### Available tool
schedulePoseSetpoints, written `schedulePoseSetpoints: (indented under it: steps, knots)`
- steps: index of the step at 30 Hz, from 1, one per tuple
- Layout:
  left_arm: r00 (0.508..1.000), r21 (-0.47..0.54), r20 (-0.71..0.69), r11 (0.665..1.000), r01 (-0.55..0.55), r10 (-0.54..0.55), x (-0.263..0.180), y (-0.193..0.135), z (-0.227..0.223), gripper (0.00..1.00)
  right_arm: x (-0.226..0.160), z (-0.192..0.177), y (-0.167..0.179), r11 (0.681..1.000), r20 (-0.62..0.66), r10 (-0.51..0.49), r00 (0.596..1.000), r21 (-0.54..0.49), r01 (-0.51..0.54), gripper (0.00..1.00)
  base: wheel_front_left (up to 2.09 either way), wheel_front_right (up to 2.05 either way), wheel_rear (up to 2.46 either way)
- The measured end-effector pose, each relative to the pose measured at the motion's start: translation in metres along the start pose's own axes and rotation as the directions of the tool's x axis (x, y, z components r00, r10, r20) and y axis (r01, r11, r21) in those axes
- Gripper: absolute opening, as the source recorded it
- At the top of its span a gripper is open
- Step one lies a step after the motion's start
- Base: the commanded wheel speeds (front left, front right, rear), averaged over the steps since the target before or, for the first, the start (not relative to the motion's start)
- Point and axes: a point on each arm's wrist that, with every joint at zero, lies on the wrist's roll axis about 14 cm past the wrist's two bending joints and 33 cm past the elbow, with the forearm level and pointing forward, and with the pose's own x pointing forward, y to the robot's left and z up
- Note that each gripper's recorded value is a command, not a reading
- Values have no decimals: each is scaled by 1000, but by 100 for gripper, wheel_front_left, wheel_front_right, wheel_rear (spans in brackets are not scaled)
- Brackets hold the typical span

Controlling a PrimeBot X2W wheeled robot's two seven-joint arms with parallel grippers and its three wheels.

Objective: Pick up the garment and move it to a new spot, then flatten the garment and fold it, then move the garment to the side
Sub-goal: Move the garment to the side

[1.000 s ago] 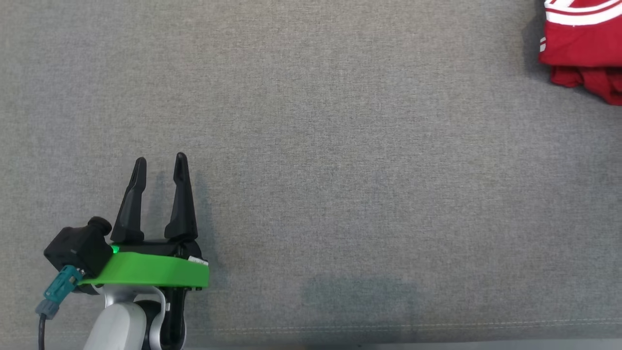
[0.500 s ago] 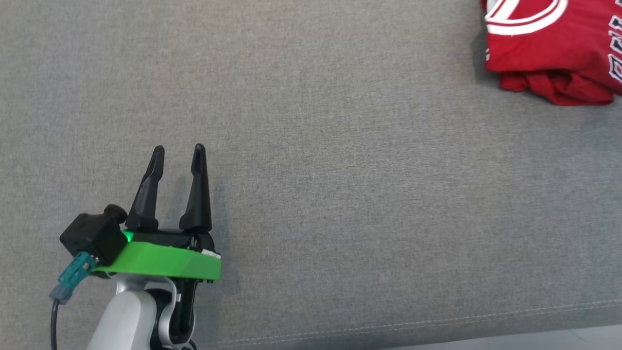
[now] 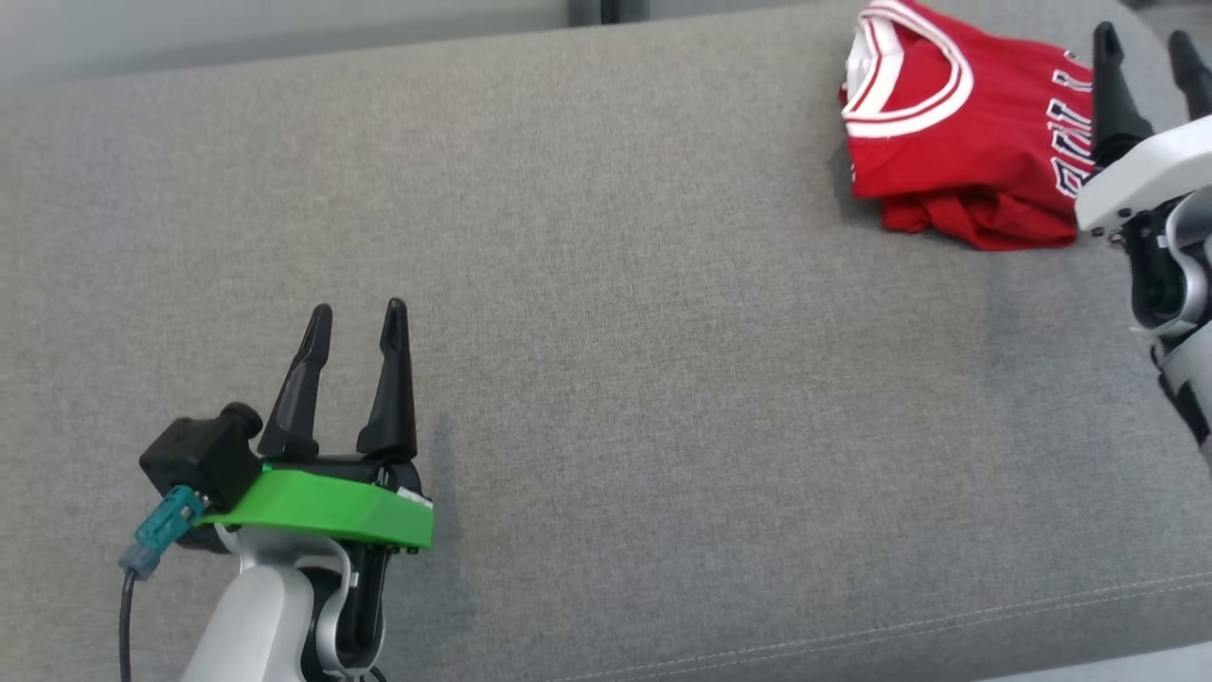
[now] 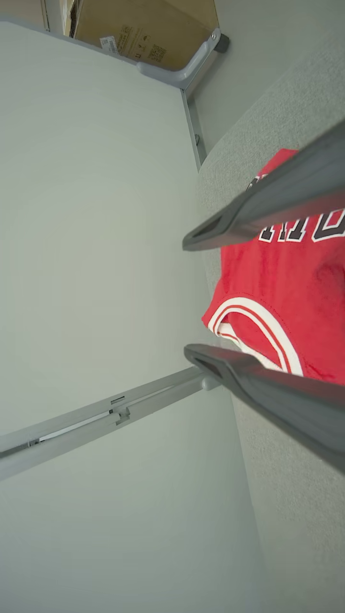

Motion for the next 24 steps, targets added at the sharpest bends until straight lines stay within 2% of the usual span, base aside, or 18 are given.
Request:
schedulePoseSetpoints:
  steps: [5, 9, 14, 18, 24]
  knots:
    - [999, -5, -19, 999, -35, 35, -15, 4, -3, 100, -22, 19, 10, 998, 72, -8, 997, 61, 3, 100, 0, 0, 0]
    - [999, 20, -11, 998, -51, 51, -22, 6, 1, 100, -39, 12, 16, 997, 70, -6, 998, 74, 0, 100, 0, 0, 0]
    - [997, 95, 30, 993, -77, 75, -31, 16, 15, 100, -61, 9, 40, 997, 93, 32, 995, 73, -39, 100, 0, 0, 0]
    - [993, 111, 42, 988, -110, 106, -40, 25, 18, 100, -75, 6, 57, 993, 110, 54, 992, 97, -65, 100, 0, 0, 0]
    - [989, 153, 48, 977, -146, 141, -50, 36, 19, 100, -99, -15, 76, 991, 85, 81, 993, 100, -90, 100, 0, 0, 0]
